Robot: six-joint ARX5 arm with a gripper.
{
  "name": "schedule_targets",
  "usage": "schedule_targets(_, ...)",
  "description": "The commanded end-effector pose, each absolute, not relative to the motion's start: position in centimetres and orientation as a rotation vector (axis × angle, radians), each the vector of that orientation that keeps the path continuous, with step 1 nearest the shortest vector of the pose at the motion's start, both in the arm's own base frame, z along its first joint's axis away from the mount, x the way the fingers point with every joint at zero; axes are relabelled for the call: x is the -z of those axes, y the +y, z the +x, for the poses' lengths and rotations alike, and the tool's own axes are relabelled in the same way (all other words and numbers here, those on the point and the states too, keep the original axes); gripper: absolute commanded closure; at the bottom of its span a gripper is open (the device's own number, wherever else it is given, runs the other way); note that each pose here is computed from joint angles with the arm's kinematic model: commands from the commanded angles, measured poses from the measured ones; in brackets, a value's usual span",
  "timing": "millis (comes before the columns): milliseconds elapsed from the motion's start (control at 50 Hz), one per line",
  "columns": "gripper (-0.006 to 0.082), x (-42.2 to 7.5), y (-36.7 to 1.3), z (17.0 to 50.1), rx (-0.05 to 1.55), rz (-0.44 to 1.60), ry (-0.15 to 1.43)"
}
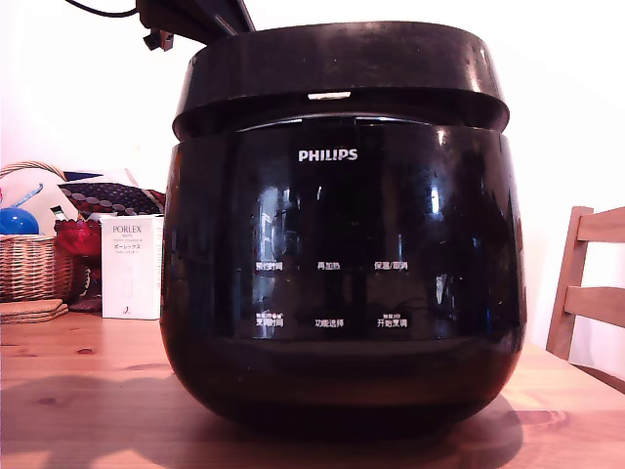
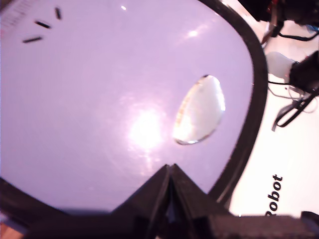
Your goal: Close the rice cooker by pressing the lid down with medium force
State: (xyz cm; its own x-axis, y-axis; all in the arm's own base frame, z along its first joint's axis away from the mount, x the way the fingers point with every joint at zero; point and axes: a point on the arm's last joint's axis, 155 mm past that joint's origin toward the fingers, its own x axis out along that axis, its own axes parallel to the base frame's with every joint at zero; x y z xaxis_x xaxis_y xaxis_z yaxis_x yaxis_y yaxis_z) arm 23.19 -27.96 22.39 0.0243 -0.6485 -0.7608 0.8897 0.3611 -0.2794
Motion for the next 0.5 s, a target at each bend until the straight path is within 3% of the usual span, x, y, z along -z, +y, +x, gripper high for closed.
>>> schedule_targets(0,0.0791,-20.7,-27.7,22.7,1.22,0.31,1.027)
schedule_targets(480,0.0791,-18.3,-27.7,22.7,1.218,0.311,1.04)
